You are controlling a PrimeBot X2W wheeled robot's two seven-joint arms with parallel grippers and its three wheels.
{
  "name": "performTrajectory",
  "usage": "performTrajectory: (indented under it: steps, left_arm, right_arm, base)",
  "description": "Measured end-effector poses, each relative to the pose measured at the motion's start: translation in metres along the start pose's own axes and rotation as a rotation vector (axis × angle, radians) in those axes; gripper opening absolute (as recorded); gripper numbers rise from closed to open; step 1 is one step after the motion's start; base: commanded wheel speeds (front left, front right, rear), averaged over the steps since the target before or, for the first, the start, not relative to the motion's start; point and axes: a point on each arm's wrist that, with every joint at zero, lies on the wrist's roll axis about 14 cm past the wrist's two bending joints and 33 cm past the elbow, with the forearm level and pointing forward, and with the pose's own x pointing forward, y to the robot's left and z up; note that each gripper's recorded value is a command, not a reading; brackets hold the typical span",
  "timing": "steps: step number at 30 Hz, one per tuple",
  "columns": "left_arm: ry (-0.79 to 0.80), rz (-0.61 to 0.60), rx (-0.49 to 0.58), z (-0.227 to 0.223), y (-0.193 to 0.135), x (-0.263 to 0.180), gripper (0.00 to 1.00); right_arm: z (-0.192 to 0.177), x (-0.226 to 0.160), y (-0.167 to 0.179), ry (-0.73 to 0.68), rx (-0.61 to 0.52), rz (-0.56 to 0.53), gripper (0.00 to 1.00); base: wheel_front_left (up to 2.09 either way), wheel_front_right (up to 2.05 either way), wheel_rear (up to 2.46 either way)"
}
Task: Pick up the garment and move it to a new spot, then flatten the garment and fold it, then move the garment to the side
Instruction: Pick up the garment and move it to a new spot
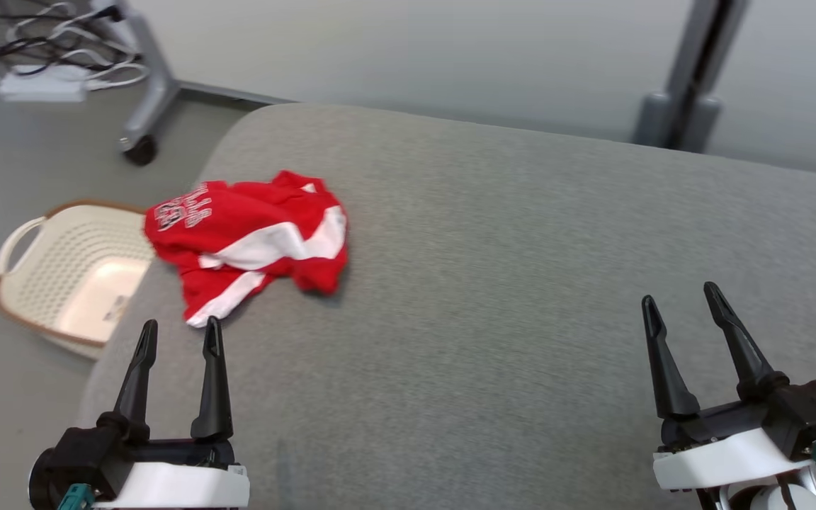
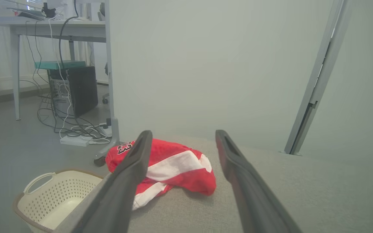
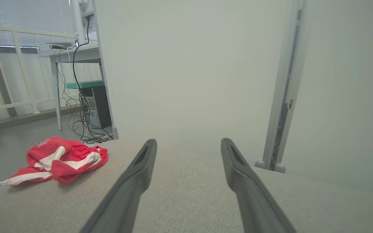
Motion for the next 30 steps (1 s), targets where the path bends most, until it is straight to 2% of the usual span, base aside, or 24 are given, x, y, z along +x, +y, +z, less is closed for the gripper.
performTrajectory:
  steps: [9, 12, 15, 30]
  left_arm:
    - [-0.002, 0.186, 0.020, 0.007, 0.055, -0.046, 1.00]
    - [0.024, 0.228, -0.026, -0.002, 0.065, -0.058, 1.00]
    - [0.078, 0.222, -0.057, -0.019, 0.062, -0.065, 1.00]
    - [0.065, 0.183, -0.040, -0.017, 0.055, -0.059, 1.00]
  right_arm:
    - [-0.008, 0.024, 0.066, 0.011, 0.063, 0.191, 1.00]
    - [-0.009, 0.028, 0.083, 0.013, 0.072, 0.237, 1.00]
    - [-0.013, 0.029, 0.084, 0.024, 0.075, 0.239, 1.00]
    - [-0.009, 0.021, 0.075, 0.027, 0.073, 0.209, 1.00]
  base:
    - [0.00, 0.00, 0.00]
    - [0.00, 0.00, 0.00]
    - [0.00, 0.00, 0.00]
    - [0.00, 0.00, 0.00]
